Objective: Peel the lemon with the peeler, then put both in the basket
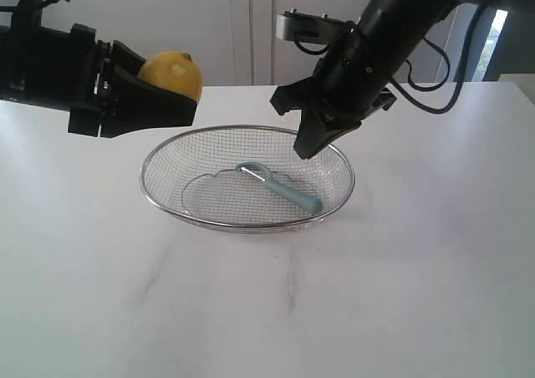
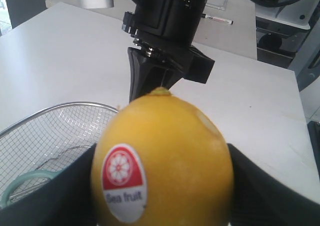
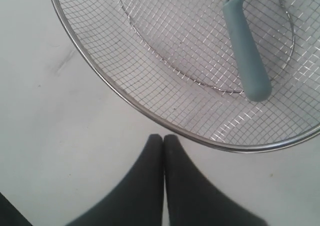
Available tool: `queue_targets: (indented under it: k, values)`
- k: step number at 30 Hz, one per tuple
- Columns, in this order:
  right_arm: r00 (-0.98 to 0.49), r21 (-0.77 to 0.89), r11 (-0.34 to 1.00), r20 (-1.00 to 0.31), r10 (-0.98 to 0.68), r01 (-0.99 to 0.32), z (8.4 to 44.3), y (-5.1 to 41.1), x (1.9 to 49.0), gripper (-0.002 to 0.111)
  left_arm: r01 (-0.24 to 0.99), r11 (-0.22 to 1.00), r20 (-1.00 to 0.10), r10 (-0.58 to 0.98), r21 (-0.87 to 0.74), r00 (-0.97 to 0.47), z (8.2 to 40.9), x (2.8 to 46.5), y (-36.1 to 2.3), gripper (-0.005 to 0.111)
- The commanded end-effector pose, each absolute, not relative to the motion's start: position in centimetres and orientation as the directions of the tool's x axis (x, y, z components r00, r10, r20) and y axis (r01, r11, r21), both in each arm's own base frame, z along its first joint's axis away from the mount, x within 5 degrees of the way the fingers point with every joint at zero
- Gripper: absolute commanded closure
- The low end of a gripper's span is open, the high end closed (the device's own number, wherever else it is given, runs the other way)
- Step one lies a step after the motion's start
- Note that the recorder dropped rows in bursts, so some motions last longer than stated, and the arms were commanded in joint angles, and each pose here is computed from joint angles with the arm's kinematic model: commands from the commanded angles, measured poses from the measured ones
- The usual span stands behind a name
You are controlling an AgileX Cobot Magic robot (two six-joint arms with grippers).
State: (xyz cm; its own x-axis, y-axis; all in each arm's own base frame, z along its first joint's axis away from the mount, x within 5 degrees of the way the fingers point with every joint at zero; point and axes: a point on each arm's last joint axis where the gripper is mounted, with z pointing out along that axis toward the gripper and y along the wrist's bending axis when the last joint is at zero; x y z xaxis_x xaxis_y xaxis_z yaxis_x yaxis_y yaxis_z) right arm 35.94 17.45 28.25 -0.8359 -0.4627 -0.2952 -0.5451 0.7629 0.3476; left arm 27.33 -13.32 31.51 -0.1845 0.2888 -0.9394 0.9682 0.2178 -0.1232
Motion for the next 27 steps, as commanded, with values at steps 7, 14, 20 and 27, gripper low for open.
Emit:
queue_targets:
  k: [7,14,20,27]
  values:
    - [-0.912,0.365,0.842,-0.263,-0.316,-0.397,29.1,15.3,36.5,0.108,0.969,0.21,-0.949,0.255,-0.131,-0.184,32.1,27.3,-13.3,0.107]
    - [-0.95,0.377,0.888,-0.259,-0.172,-0.264,29.7,11.5,37.6,0.108,0.969,0.21,-0.949,0.255,-0.131,-0.184,32.1,27.3,-13.3,0.107]
    - [-0.973,0.401,0.911,-0.229,0.003,-0.091,30.1,8.1,38.3,0.108,0.969,0.21,-0.949,0.255,-0.131,-0.184,32.1,27.3,-13.3,0.107]
    - [-0.961,0.427,0.897,-0.18,0.209,0.114,30.2,4.5,38.8,0.108,0.968,0.211,-0.949,0.255,-0.133,-0.185,32.1,27.3,-13.3,0.107]
